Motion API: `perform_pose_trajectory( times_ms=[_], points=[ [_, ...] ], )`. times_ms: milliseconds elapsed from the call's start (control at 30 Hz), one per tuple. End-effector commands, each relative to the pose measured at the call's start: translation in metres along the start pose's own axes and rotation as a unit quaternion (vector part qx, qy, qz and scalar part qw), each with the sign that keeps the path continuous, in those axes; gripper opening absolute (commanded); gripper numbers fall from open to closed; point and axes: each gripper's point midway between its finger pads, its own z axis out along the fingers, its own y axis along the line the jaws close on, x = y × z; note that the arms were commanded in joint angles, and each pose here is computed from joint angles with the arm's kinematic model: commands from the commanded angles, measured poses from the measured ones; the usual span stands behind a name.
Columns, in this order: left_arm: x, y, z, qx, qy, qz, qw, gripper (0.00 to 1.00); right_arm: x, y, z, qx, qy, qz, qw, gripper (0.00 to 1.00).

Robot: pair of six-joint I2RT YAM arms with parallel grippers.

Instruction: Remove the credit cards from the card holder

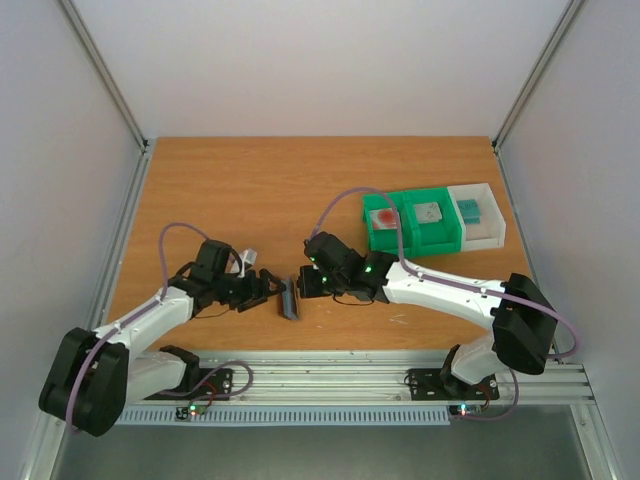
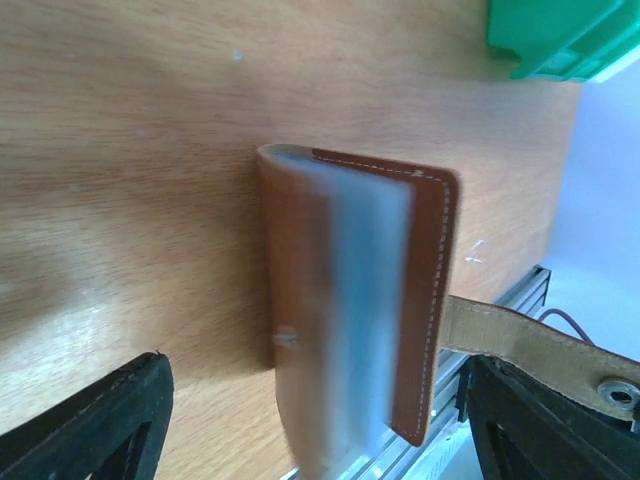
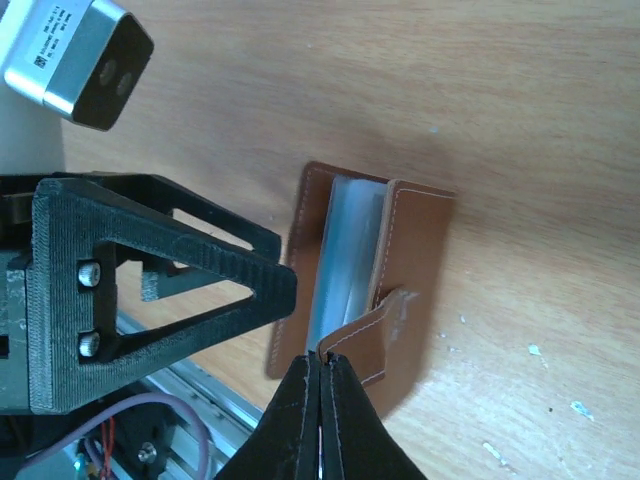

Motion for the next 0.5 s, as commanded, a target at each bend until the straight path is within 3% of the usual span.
perform_pose_trajectory(
  times_ms=[0,200,467],
  points=[
    [-0.003,-0.016,-0.001,0.044,-0.011,0.025,0.999,0.82,-0.005,0.013,-0.006,-0.037,-0.015,0.008,0.999,0.01],
    [-0.001,0.003,0.008,0.009,-0.003,0.01,1.0,0.77,-0.004,-0.004,0.003,0.0,-0.014,0.019,1.0,0.01],
    [0.001,0.029,0.01,-0.055,0.005,0.01,0.998,0.68,0.01,-0.074,0.0,0.117,-0.018,0.03,0.992,0.01]
  ],
)
